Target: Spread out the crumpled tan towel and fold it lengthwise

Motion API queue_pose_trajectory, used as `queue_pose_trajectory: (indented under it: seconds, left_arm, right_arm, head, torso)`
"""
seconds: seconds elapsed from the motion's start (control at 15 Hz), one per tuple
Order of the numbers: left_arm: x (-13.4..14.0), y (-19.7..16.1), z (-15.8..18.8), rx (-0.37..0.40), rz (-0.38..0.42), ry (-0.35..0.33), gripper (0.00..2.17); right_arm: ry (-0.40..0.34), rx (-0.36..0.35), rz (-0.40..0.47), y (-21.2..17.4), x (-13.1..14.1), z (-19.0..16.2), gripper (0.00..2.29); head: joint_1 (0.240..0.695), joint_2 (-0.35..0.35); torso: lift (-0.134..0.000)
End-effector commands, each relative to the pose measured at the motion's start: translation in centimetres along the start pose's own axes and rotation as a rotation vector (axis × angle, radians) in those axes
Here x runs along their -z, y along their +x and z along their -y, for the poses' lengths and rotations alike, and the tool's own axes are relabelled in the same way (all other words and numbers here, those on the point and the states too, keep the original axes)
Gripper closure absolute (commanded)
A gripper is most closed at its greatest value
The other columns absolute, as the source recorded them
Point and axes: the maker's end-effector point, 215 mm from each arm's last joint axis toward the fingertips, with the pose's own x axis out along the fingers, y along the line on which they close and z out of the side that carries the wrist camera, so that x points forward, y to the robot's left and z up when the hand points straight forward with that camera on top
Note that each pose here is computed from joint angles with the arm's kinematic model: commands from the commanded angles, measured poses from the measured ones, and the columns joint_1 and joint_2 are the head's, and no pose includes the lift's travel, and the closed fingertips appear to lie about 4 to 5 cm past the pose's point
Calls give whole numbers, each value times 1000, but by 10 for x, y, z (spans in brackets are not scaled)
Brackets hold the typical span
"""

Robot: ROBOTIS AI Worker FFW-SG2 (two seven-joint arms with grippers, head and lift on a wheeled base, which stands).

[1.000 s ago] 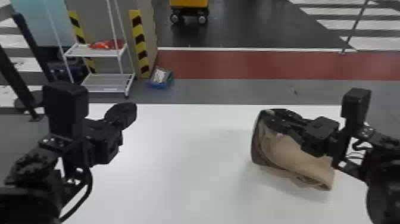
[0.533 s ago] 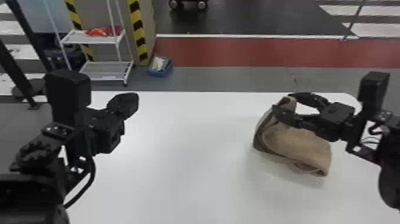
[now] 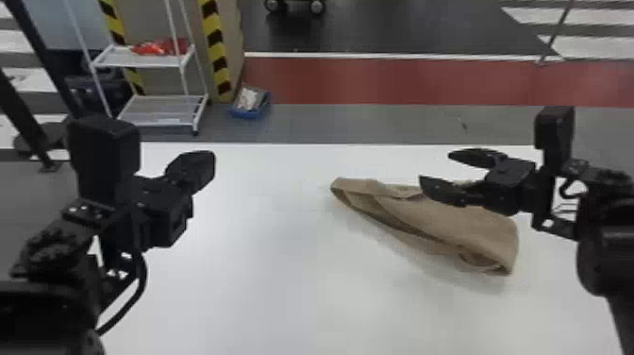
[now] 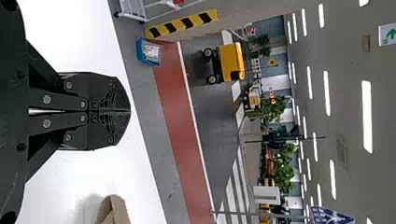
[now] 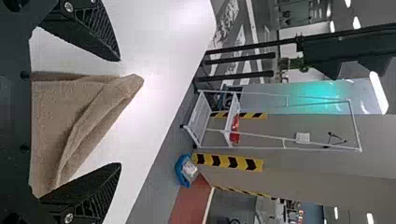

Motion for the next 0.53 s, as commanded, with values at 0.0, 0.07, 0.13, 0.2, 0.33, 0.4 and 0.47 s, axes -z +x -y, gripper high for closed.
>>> queue_pose_trajectory:
  seconds: [0.0, 0.07, 0.13, 0.2, 0.33, 0.4, 0.47]
  left_arm:
    - [2, 2, 3, 2, -1, -9, 1173]
    - [4, 3, 4, 5, -3, -10, 1096]
    - [5, 4, 5, 7, -5, -12, 1065]
    - [6, 5, 6, 5, -5, -15, 738]
    - [8, 5, 6, 5, -9, -16, 323]
    - [9, 4, 5, -3, -12, -17, 174]
    - [11, 4, 5, -6, -15, -16, 147]
  right_arm:
    - [64, 32, -87, 8, 23, 36, 127]
    - [82, 37, -97, 10, 27, 43, 134]
    - [96, 37, -106, 12, 30, 48, 134]
    - [110, 44, -127, 15, 34, 60, 134]
    - [119, 48, -211, 20, 43, 82, 134]
    - [109, 44, -259, 24, 47, 88, 134]
    - [97, 27, -303, 26, 52, 89, 134]
  head:
    - [671, -12]
    - [670, -19]
    - [671, -30]
    - [675, -46]
    - [677, -58]
    - [677, -64]
    - [677, -69]
  torso:
    - [-120]
    - [-120]
    - [-120]
    - [-120]
    - [-120]
    - [-120]
    - [-120]
